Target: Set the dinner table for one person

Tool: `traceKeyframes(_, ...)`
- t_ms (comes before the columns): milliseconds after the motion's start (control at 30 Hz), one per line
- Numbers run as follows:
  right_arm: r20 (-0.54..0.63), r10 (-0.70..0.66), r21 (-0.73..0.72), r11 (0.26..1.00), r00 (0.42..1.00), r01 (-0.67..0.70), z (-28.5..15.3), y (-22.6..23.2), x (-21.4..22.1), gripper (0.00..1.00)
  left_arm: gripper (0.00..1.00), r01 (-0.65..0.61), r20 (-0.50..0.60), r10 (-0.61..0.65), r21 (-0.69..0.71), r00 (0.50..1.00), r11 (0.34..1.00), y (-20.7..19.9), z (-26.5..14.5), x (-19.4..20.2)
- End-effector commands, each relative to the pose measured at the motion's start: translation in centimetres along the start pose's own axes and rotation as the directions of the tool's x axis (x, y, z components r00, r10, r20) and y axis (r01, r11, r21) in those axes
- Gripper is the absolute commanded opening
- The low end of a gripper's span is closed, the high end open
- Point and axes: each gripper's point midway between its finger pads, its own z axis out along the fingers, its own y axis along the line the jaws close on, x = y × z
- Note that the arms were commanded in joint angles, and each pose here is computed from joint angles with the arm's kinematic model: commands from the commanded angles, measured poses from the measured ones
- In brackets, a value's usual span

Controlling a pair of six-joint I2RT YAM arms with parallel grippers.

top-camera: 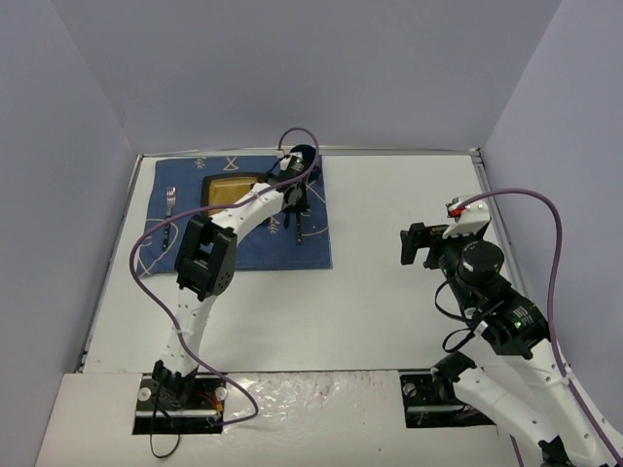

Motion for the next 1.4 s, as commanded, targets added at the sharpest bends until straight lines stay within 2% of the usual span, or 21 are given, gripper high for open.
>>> traceKeyframes(0, 0.045, -0.007, 0.008, 1.000, 0.999, 0.007, 0.4, -0.1, -1.2, 1.00, 0.00, -0.051, 0.045, 0.050, 0.033, 0.998, 0.998, -0.7, -2.8, -3.5)
traceKeyframes(67, 0.044, -0.009, 0.009, 1.000, 0.999, 0.008, 0.5, -0.1, -1.1, 1.00, 0.00, -0.063, 0.007, 0.063, 0.015, 0.998, 0.998, -0.3, -2.5, -2.8)
traceKeyframes(500, 0.034, -0.009, 0.012, 1.000, 0.999, 0.008, 0.6, -0.1, -0.6, 1.00, 0.00, -0.019, -0.072, 0.019, 0.006, 0.997, 1.000, 0.4, -1.1, -0.8)
traceKeyframes(867, 0.027, -0.007, 0.017, 1.000, 1.000, 0.007, 0.7, -0.2, -0.3, 1.00, 0.00, 0.014, -0.078, -0.014, 0.002, 0.997, 1.000, 1.3, -0.6, -0.6)
traceKeyframes(1200, 0.021, -0.004, 0.020, 1.000, 1.000, 0.003, 0.7, -0.3, 0.2, 1.00, 0.00, 0.029, -0.016, -0.028, 0.019, 0.999, 0.999, 0.9, 0.0, -2.2)
traceKeyframes(1367, 0.019, -0.006, 0.022, 1.000, 1.000, 0.006, 0.7, -0.3, 0.3, 1.00, 0.00, 0.011, -0.035, -0.010, 0.021, 0.999, 1.000, 0.8, 0.9, -2.0)
